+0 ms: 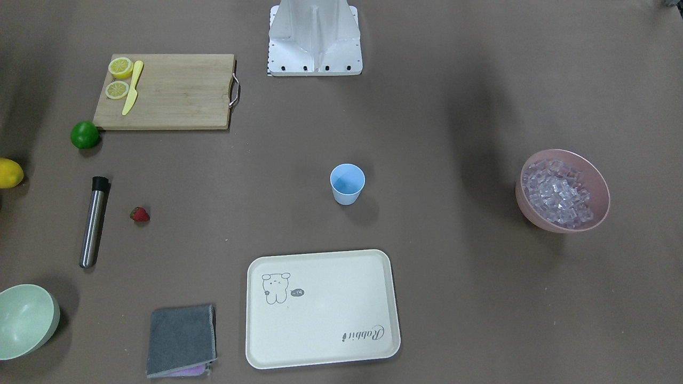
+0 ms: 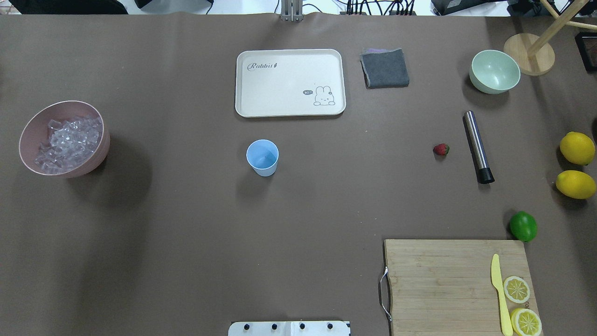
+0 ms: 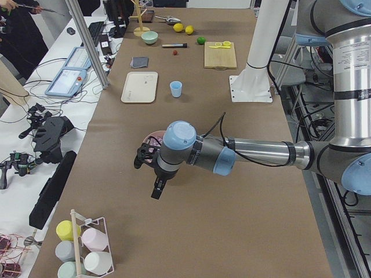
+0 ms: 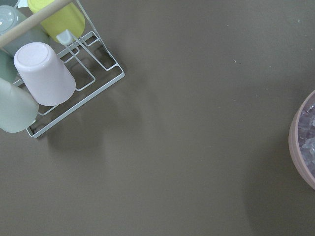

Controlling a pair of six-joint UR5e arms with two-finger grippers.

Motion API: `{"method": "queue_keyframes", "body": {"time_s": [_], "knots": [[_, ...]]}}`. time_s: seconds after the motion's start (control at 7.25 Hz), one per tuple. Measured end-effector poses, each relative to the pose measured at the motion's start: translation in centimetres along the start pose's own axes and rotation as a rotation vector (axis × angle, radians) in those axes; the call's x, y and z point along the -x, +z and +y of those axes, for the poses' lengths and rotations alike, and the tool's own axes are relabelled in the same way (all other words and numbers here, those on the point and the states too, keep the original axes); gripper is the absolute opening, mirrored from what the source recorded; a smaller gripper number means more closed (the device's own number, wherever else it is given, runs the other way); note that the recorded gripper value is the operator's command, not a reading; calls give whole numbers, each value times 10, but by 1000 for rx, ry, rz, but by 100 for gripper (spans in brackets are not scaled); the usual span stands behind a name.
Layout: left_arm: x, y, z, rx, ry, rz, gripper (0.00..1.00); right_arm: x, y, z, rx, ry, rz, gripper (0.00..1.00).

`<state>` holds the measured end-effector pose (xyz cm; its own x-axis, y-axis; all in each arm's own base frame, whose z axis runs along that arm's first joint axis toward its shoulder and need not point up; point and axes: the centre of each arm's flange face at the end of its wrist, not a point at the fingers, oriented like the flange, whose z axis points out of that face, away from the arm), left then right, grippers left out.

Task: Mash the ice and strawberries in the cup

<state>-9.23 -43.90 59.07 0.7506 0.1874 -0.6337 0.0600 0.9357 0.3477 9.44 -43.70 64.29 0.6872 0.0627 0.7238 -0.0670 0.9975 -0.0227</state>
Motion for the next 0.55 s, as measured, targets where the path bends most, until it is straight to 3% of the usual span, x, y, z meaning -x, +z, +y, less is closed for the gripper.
{"method": "queue_keyframes", "body": {"time_s": [0.55], "knots": [[-1,1,5,8,-7,21,98,0,2,3,3,5,-3,100]]}}
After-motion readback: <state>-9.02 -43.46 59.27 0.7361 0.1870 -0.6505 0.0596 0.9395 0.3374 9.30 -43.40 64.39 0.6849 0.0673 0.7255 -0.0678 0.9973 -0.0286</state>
